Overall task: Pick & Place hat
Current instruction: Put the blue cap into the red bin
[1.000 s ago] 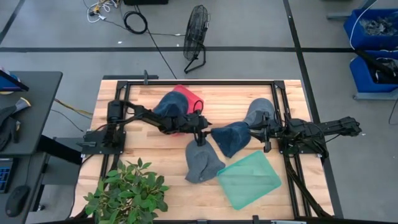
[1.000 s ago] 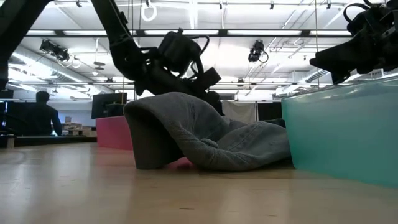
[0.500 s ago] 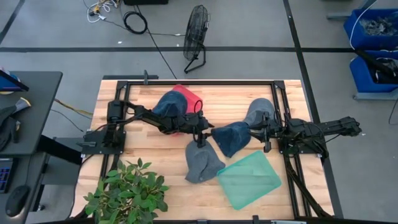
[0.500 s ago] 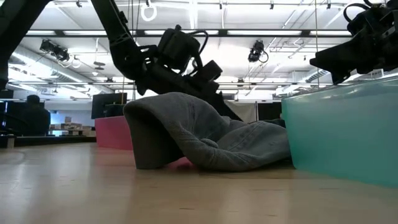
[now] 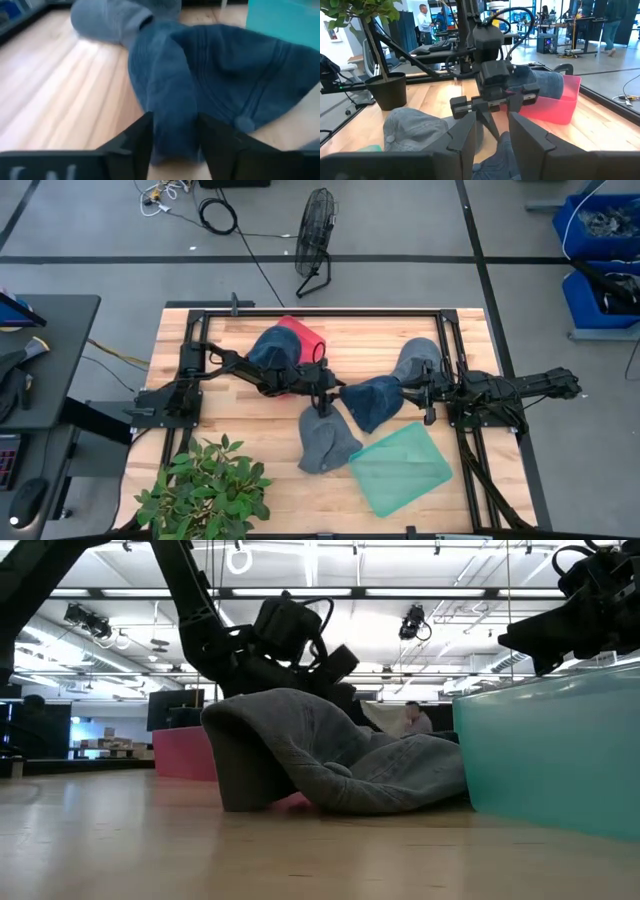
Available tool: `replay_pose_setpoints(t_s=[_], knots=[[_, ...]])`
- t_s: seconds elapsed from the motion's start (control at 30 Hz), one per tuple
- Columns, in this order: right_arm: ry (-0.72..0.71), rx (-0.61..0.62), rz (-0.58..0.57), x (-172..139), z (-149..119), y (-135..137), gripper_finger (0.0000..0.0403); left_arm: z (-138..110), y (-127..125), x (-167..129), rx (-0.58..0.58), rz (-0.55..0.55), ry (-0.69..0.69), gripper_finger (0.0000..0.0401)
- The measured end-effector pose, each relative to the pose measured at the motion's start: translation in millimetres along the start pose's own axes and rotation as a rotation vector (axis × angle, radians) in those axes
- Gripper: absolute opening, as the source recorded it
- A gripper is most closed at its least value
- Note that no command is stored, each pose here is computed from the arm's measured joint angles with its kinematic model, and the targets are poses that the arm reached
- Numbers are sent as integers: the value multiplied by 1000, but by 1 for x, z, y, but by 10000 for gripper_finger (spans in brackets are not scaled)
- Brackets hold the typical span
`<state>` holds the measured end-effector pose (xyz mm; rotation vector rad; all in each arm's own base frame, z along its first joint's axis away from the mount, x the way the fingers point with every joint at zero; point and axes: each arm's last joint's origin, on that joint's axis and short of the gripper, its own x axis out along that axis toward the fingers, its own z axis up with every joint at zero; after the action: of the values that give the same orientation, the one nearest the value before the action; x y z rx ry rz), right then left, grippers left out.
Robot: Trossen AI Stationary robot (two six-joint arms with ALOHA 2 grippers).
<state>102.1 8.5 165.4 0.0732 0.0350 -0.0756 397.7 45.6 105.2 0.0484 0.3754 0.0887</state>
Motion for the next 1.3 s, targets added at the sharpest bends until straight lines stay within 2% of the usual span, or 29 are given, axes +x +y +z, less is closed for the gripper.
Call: replay_pose_setpoints(t_s=[0.2,0.23,0.43,0.6,0.73,0.83,1.0,1.2,1.3], knots=[[1,0,0,0,0,0,123,1,0,0,37,1,-8,21],[1,0,0,0,0,0,123,1,0,0,36,1,-8,13],[1,0,0,0,0,0,123,9,1,-4,42,3,-27,6],[1,1,0,0,0,0,123,52,4,-26,64,15,-142,5],[1,1,0,0,0,0,123,88,6,-57,148,49,-167,5],[1,1,1,0,0,0,123,112,10,-88,195,116,-140,6],[1,1,0,0,0,0,123,140,16,-143,211,277,-75,5],[1,1,0,0,0,0,123,150,22,-193,171,472,12,5],[1,1,0,0,0,0,123,145,26,-205,127,517,81,6]])
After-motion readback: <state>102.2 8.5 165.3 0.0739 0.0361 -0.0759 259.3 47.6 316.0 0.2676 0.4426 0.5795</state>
